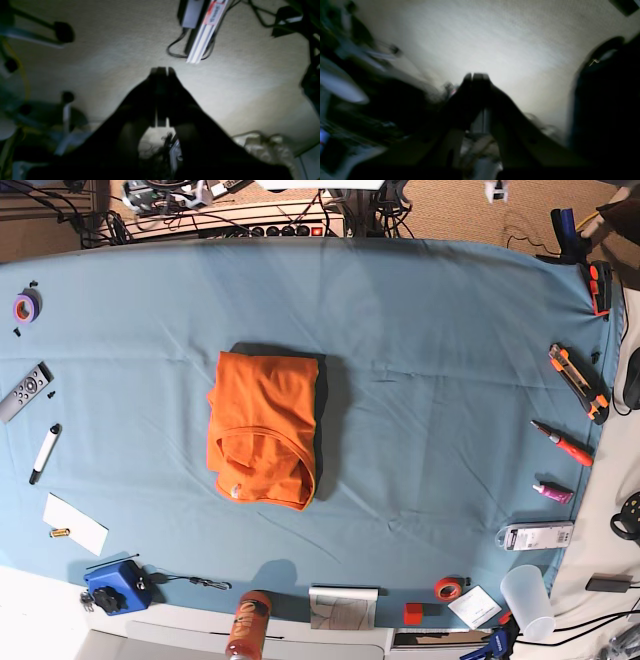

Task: Layout the t-shirt on the table in an organized manner, then fold the t-shirt properly

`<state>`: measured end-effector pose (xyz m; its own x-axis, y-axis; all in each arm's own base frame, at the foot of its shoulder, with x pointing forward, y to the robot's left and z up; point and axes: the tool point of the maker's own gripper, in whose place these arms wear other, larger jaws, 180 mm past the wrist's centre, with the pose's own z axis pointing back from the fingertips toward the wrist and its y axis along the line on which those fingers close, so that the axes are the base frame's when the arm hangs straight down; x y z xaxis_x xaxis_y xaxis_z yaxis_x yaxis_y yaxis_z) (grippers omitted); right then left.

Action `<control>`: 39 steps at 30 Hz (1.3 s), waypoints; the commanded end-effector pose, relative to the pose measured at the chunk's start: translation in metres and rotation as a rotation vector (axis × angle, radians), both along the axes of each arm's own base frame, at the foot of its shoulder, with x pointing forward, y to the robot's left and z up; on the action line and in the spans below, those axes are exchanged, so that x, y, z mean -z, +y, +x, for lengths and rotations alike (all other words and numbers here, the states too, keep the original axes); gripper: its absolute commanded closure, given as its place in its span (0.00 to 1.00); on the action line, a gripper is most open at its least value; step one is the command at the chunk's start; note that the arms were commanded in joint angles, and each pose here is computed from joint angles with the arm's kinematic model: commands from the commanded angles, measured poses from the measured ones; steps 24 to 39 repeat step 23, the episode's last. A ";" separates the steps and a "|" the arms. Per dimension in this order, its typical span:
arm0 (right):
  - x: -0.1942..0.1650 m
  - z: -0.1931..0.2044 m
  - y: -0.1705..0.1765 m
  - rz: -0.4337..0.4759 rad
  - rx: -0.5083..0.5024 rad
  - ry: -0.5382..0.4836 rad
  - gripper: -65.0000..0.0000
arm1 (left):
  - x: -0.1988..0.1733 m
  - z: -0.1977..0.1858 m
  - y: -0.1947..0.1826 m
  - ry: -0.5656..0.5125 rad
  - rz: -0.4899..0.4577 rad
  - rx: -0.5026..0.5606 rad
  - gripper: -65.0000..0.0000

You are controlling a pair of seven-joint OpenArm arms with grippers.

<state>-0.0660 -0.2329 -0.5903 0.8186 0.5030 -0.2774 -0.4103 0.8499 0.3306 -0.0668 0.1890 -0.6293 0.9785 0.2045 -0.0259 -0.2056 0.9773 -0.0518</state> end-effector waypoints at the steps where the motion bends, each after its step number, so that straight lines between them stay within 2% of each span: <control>1: 0.001 0.003 -0.008 -0.009 -0.056 -0.012 1.00 | 0.002 -0.001 0.000 -0.018 0.006 -0.006 1.00; 3: 0.008 0.012 -0.009 -0.003 -0.169 -0.038 1.00 | 0.007 0.011 -0.006 -0.072 0.014 -0.029 1.00; 7: 0.017 0.041 -0.026 -0.118 -0.311 -0.118 1.00 | 0.012 0.033 -0.019 -0.112 0.024 -0.054 1.00; 11: 0.018 0.061 -0.029 -0.153 -0.355 -0.146 1.00 | 0.013 0.043 -0.025 -0.127 0.021 -0.061 1.00; 14: 0.019 0.063 -0.027 -0.143 -0.328 -0.152 1.00 | 0.013 0.043 -0.027 -0.129 0.018 -0.062 1.00; 19: 0.020 0.063 -0.010 -0.093 -0.208 -0.164 1.00 | 0.013 0.043 -0.029 -0.129 0.014 -0.064 1.00; 23: 0.020 0.065 -0.003 -0.070 -0.154 -0.170 1.00 | 0.013 0.043 -0.033 -0.129 0.008 -0.066 1.00; 39: 0.020 0.065 -0.003 -0.070 -0.154 -0.170 1.00 | 0.013 0.043 -0.033 -0.129 0.008 -0.066 1.00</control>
